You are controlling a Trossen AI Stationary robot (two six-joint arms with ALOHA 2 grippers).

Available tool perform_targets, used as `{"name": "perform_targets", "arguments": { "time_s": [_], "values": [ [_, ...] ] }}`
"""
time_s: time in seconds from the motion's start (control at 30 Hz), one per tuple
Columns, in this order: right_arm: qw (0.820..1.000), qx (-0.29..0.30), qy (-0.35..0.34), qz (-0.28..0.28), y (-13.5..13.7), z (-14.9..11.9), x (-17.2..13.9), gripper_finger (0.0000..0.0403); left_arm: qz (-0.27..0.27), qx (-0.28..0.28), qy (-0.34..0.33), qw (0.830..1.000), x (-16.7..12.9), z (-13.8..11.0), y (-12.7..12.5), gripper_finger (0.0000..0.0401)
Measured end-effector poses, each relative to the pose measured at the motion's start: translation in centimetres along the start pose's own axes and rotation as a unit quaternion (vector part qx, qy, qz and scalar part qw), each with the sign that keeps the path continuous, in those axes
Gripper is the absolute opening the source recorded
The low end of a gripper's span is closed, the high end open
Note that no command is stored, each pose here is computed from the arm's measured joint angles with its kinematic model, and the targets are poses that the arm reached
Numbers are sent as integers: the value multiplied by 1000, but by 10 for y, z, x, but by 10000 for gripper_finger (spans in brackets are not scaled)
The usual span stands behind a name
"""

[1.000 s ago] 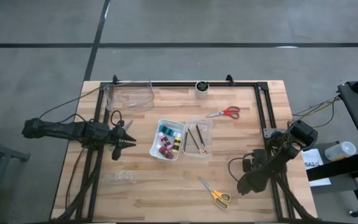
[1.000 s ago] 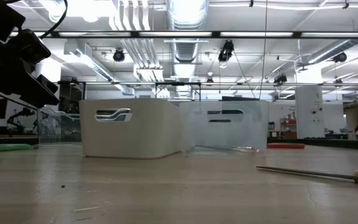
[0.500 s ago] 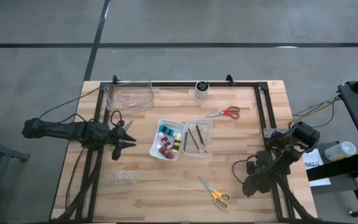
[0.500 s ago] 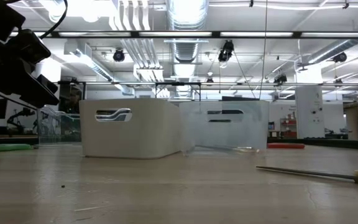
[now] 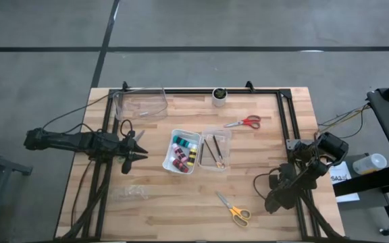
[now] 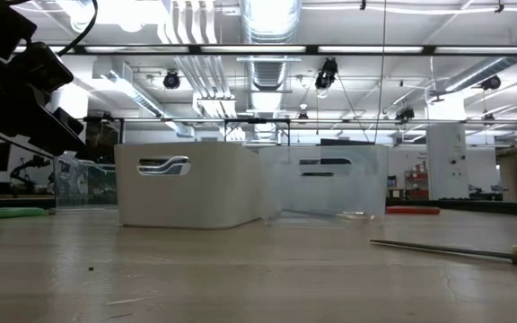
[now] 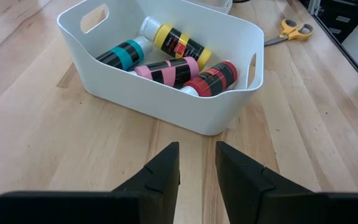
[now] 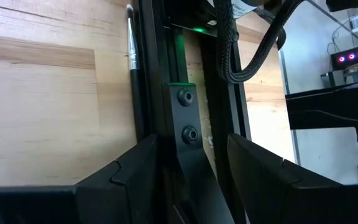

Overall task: Pick & Place Paint Supplies
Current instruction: Put the silver paint brush into the bottom transparent bin

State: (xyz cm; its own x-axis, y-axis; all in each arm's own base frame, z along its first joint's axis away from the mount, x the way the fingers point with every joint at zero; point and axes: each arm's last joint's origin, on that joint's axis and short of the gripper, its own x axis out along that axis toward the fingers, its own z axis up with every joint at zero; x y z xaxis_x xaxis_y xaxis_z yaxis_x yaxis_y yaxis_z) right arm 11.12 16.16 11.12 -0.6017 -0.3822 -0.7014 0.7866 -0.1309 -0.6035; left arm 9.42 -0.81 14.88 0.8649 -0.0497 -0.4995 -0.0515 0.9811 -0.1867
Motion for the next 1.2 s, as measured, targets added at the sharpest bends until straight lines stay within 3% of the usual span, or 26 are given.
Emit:
{"name": "perform_targets", "arguments": {
  "time_s": [0.4,0.97,1.2],
  "values": [
    [1000,1,-16,10,-1,2,4,192,0,0,0,1000,0,0,0,108],
    [998,-3,14,57,-1,2,0,192,0,0,0,1000,0,0,0,108],
    [997,-3,-7,83,-4,5,-16,192,0,0,0,1000,0,0,0,108]
  ]
}}
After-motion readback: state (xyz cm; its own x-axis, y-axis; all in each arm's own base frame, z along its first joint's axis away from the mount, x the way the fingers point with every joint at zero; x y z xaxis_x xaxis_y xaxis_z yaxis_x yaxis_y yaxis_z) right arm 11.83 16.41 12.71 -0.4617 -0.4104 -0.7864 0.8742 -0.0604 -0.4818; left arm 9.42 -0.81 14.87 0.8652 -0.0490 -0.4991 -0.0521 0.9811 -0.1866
